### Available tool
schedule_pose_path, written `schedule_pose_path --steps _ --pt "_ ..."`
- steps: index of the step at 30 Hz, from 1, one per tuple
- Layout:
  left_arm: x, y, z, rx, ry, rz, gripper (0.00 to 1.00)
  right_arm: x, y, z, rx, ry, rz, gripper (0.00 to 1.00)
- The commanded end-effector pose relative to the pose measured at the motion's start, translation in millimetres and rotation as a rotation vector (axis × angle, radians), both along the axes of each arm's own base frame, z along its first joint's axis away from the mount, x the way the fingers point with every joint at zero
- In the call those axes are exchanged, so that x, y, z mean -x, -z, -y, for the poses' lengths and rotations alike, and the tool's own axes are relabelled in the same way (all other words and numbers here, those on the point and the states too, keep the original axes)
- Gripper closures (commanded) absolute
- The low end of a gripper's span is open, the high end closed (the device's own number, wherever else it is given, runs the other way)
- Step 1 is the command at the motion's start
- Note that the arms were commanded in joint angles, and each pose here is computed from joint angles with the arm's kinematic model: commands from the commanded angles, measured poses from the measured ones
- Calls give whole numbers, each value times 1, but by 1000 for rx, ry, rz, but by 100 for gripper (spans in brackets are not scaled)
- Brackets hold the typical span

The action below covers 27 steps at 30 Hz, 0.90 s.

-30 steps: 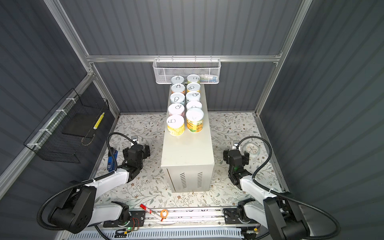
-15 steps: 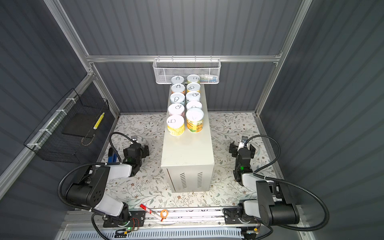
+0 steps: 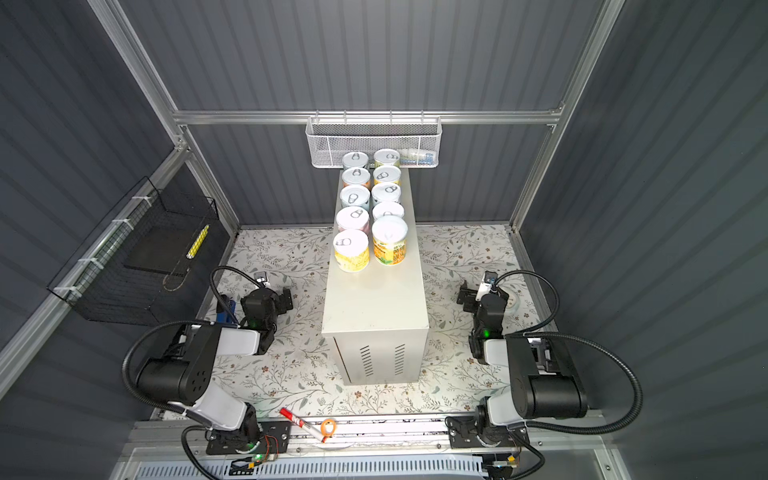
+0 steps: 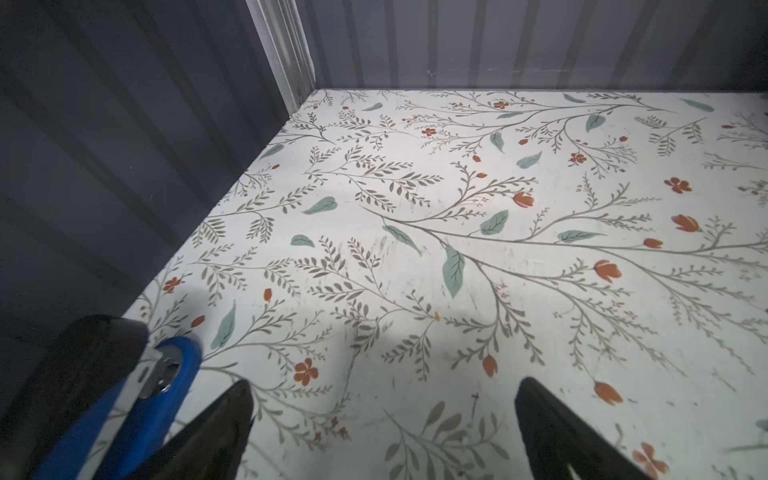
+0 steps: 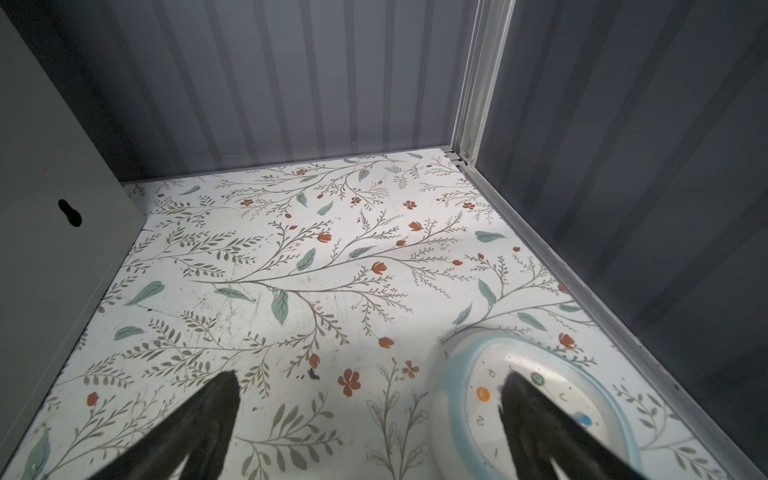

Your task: Place and organize the canned foods onto the counter

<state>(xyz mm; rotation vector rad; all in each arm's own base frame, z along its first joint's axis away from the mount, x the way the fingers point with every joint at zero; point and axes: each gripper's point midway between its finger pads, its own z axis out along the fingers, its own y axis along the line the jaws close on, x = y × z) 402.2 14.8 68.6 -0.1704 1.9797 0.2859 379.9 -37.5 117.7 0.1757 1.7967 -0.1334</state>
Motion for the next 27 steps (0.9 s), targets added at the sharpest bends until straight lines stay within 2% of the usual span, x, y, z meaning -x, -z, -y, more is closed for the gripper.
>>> schedule_pose_path --steps 1,2,4,6,7,27 --pt "-5 3 -3 10 4 6 1 -3 -3 1 -37 -8 6 1" --pt "-7 -1 -3 -3 14 61 1 -3 -2 1 -38 -7 3 1" --pt "-6 2 -4 13 6 14 0 -2 -3 2 -35 -3 9 1" --pt "-9 -2 -4 2 9 58 0 -2 -3 2 -36 -3 7 1" --pt "-7 1 -4 10 4 28 0 -2 -3 1 -36 -4 9 1" --pt "-8 -1 -4 1 9 44 0 -3 -3 0 -33 -12 5 1"
